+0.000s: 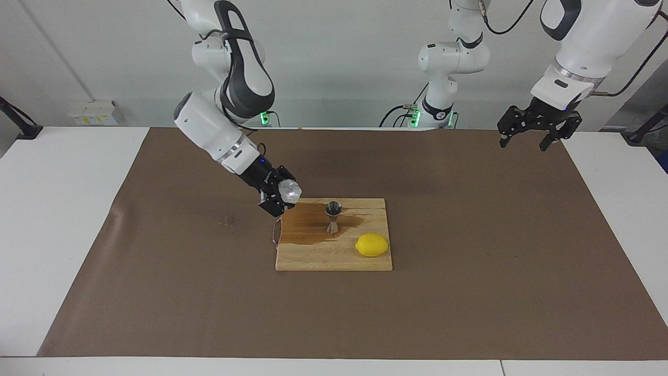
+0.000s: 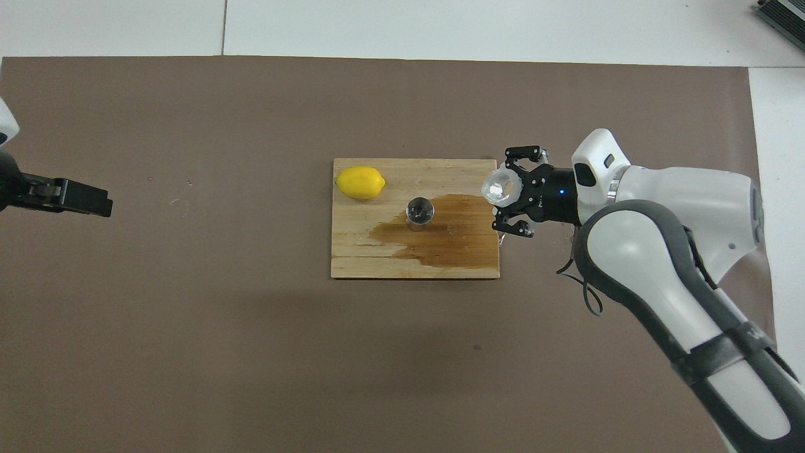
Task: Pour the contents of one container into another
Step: 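Carry the white cup back off the board with the right gripper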
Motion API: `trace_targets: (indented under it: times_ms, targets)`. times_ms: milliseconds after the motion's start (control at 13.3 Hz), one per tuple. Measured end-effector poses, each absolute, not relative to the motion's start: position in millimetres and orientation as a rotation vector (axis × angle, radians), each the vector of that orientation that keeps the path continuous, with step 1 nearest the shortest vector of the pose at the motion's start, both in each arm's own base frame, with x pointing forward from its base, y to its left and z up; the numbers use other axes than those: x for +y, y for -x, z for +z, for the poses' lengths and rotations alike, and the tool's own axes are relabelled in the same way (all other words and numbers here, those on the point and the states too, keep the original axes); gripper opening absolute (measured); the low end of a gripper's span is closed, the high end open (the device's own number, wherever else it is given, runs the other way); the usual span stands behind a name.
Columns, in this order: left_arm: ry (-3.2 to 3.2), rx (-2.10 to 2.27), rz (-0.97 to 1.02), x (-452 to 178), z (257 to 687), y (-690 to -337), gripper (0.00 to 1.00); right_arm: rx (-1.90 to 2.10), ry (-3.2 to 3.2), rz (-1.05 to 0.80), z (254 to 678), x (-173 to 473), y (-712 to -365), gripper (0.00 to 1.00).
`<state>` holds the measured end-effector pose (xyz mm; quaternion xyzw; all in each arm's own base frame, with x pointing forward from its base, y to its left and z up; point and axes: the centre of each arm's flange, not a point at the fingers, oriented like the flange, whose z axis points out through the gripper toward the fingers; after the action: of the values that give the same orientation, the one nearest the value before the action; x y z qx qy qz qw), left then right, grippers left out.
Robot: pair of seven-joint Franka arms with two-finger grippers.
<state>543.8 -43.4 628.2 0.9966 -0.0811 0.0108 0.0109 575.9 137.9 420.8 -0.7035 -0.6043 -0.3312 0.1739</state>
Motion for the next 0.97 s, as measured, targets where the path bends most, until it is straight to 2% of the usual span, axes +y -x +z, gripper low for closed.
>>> trace_targets:
  times_ms: [375,974]
  targets:
    - [-3.109,-0.253,0.034,-43,628,-544,1.0,-1.615,1.97,-0.924,405,67,-582,0.22]
    - [-3.109,-0.253,0.034,-43,628,-544,1.0,-1.589,1.852,-0.952,328,-9,-583,0.22]
